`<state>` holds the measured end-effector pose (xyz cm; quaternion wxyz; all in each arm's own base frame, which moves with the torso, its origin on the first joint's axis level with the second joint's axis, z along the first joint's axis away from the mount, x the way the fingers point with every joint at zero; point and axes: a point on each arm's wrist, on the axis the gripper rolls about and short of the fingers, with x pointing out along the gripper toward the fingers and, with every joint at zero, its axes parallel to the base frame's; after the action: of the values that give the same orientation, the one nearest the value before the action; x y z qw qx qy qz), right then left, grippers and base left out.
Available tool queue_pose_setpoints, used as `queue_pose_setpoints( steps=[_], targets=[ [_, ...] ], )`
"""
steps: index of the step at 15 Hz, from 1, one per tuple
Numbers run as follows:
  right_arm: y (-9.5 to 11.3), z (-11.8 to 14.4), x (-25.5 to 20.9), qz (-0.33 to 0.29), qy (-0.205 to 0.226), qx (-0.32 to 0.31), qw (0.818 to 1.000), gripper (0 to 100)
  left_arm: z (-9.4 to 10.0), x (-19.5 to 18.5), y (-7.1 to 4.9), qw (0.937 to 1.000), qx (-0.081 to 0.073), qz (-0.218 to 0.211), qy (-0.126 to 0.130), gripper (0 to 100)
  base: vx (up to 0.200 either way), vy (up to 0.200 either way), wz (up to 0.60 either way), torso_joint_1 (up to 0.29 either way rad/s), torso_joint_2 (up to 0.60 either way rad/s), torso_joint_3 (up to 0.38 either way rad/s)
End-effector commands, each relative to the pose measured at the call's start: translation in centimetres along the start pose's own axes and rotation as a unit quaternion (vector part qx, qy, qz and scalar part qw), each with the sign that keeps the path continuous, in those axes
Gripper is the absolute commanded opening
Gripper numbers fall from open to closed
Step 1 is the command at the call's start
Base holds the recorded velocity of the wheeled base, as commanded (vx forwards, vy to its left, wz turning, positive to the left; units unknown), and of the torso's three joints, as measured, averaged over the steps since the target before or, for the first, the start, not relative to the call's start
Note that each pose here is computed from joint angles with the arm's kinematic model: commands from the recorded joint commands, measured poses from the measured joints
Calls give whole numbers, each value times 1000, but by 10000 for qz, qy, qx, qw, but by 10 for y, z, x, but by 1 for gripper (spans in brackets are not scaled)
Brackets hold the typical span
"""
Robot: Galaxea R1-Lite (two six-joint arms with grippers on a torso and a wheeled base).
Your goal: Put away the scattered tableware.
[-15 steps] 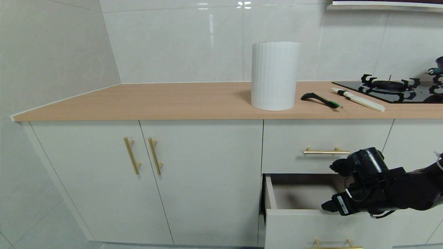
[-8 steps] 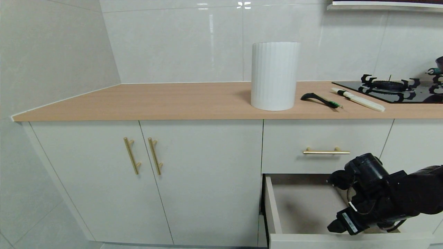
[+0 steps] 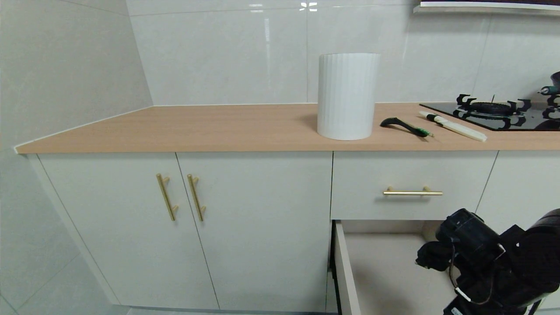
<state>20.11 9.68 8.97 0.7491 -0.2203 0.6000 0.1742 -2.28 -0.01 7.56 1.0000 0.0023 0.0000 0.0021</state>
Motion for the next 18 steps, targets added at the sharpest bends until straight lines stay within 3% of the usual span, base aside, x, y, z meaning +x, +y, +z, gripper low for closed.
queue_pose_setpoints(
  steps=[1, 3, 5, 8, 9, 13, 15, 18],
  targets=[
    [7, -3, -9, -12, -43, -197, 9998, 100, 0, 0, 0, 10000, 0, 2, 0, 100, 0, 0, 0, 0, 0, 0],
    [11, -7, -10, 5, 122, -306, 9995, 100, 0, 0, 0, 10000, 0, 2, 0, 100, 0, 0, 0, 0, 0, 0],
    [7, 2, -16, -38, -103, -143, 9998, 100, 0, 0, 0, 10000, 0, 2, 0, 100, 0, 0, 0, 0, 0, 0],
    [-11, 21, -41, -99, -798, 955, 9922, 100, 0, 0, 0, 10000, 0, 9, 0, 100, 0, 0, 0, 0, 0, 0],
    [-17, 27, -57, -54, -1235, 1425, 9820, 100, 0, 0, 0, 10000, 7, 2, 0, 100, 0, 0, 0, 0, 0, 0],
    [-45, 23, -78, -232, -2326, 2115, 9490, 100, 0, 0, 0, 10000, 0, 2, 0, 100, 0, 0, 0, 0, 0, 0],
    [-52, 20, -85, -309, -2599, 2251, 9385, 100, 0, 0, 0, 10000, 0, 2, 0, 100, 0, 0, 0, 0, 0, 0],
    [-53, 19, -87, -338, -2656, 2251, 9368, 100, 0, 0, 0, 10000, 7, 2, 0, 100, 0, 0, 0, 0, 0, 0]
  ],
)
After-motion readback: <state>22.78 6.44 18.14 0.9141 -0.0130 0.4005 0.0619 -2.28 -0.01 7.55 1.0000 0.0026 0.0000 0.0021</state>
